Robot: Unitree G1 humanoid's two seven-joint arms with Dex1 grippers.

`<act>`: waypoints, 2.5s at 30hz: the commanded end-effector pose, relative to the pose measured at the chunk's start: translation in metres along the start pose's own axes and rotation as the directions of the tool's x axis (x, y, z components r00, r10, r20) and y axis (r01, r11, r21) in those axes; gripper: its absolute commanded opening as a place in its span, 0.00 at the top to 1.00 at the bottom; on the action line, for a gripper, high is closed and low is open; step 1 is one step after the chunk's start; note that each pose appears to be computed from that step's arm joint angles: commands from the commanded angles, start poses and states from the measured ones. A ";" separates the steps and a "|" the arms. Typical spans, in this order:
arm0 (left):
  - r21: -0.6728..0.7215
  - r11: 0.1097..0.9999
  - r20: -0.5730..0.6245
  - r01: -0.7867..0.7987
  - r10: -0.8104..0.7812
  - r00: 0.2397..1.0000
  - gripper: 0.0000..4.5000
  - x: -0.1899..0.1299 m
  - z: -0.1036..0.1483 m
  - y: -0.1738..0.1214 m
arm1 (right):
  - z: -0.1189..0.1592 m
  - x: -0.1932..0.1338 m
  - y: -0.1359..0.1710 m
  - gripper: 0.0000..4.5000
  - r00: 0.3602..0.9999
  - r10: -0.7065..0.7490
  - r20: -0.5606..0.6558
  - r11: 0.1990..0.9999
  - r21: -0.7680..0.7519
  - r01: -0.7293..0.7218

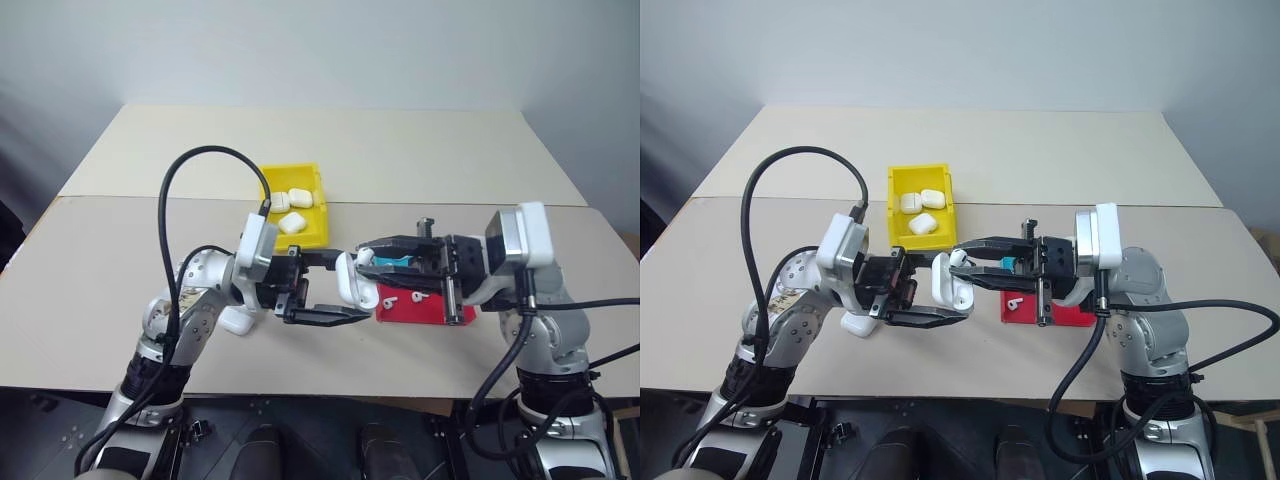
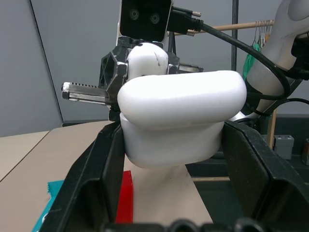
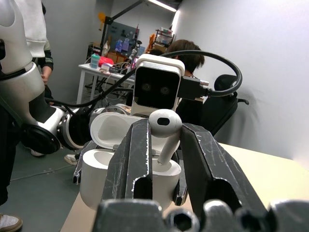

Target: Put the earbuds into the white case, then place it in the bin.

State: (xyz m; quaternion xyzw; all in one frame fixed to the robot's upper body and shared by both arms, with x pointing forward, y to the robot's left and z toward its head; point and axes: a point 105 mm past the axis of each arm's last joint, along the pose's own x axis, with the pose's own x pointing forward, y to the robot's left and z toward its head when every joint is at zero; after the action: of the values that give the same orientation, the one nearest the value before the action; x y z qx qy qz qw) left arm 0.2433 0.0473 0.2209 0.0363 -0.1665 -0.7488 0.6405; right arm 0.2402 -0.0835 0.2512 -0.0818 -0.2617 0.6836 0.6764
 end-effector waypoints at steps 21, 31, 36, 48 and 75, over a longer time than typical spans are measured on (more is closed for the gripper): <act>0.079 0.997 0.034 -0.002 0.000 0.999 0.39 0.004 0.011 0.002 | -0.008 -0.002 0.007 0.36 0.994 0.063 -0.085 0.997 -0.045 -0.067; 0.088 0.995 -0.058 -0.044 0.049 0.997 0.39 -0.013 -0.004 0.006 | -0.008 -0.017 -0.012 0.36 0.981 -0.050 -0.189 0.998 -0.042 0.043; 0.114 0.991 -0.192 -0.071 0.093 0.977 0.39 -0.043 -0.016 0.001 | -0.014 -0.045 -0.019 0.36 0.913 -0.088 -0.398 0.994 0.020 0.105; 0.100 0.990 -0.330 -0.103 0.130 0.935 0.39 -0.080 -0.028 -0.027 | -0.055 -0.091 -0.013 0.36 0.489 0.063 -0.870 0.998 0.070 -0.004; 0.139 0.982 -0.282 -0.129 0.164 0.945 0.39 -0.061 -0.034 -0.028 | -0.104 -0.104 -0.036 0.36 0.039 0.229 -0.973 0.949 0.214 -0.230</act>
State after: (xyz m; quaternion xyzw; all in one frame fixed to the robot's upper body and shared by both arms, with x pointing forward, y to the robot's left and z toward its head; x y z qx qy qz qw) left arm 0.2417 0.1081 0.1621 0.1544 -0.0914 -0.6707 0.7197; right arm 0.3272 -0.1601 0.1509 -0.5533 0.2871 0.5497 0.5561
